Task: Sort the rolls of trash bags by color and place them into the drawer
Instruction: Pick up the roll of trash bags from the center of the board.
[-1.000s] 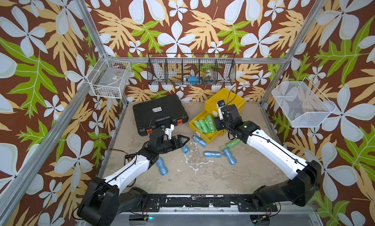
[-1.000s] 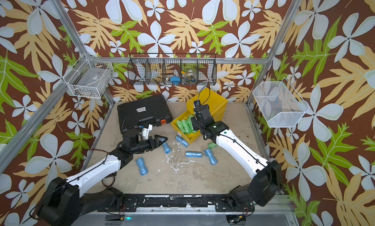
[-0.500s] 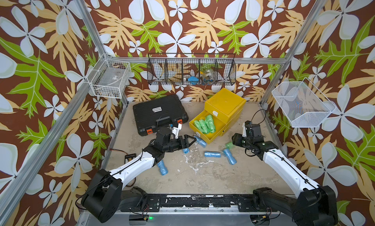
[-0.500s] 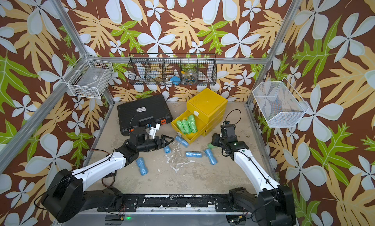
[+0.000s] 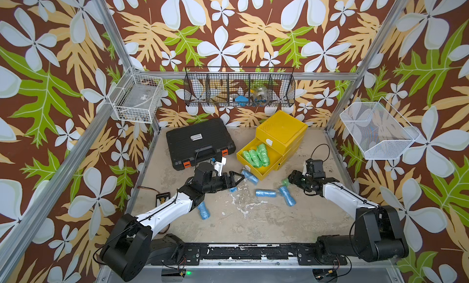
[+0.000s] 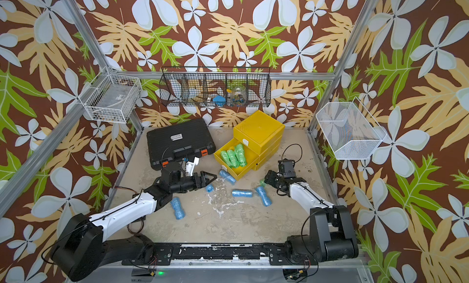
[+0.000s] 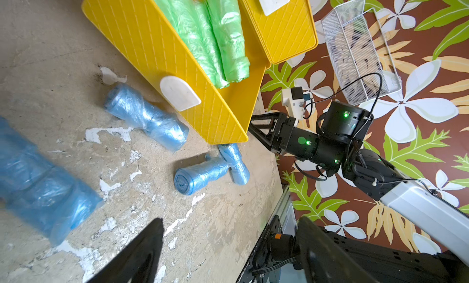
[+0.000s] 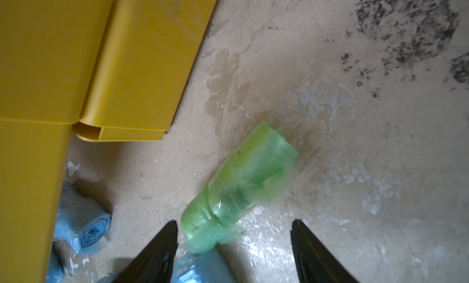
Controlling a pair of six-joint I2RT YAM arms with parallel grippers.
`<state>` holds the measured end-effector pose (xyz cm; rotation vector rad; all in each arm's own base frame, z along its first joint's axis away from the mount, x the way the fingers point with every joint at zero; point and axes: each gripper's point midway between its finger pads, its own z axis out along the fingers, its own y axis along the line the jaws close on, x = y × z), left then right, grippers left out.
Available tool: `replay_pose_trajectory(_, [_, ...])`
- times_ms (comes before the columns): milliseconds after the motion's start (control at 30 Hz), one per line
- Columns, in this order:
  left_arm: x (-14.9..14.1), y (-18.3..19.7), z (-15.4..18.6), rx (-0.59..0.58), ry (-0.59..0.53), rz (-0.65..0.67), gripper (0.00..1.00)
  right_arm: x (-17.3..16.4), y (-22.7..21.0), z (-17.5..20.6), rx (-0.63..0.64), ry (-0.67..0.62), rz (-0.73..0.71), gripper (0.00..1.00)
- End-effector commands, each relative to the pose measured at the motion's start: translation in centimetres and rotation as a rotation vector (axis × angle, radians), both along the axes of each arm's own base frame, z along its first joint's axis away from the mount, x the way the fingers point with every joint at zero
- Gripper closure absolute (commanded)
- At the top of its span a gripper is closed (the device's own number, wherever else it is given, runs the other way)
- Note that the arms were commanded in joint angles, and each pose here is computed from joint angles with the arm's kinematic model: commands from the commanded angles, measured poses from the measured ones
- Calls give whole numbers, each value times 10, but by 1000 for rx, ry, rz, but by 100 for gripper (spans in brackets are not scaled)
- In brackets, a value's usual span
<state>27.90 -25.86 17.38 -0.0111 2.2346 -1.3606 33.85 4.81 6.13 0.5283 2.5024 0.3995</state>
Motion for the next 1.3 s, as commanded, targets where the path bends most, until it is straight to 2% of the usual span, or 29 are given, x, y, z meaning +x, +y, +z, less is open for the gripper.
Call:
replay_pose_trajectory(0, [1,-1,4,-6,-33,-2,16,16,1,6,23,-43,-17,27])
replay_pose_trajectory(300, [-2,3,-1,0,-26,7,16,30,3,-12,18,0,-14,28])
replay_pose_trajectory(500, [-3,4,-2,0,-23,9,15,31,1,-24,-4,23,-4,38])
replay_pose_trajectory(733, [-2,4,-5,4,-21,10,16,31,4,-24,-27,11,56,75])
replay_pose_trajectory(800, [-2,4,-5,4,-21,10,16,31,3,-15,-39,-14,65,87])
replay_pose_trajectory(900, [-2,4,-4,4,-21,9,16,32,-1,5,-68,-68,73,95])
replay_pose_trajectory(1100, [1,2,-1,2,-26,7,16,26,-11,57,-148,-171,86,97])
replay_pose_trajectory(1267, [5,-1,2,-1,-30,4,16,17,-2,116,-212,-315,149,98])
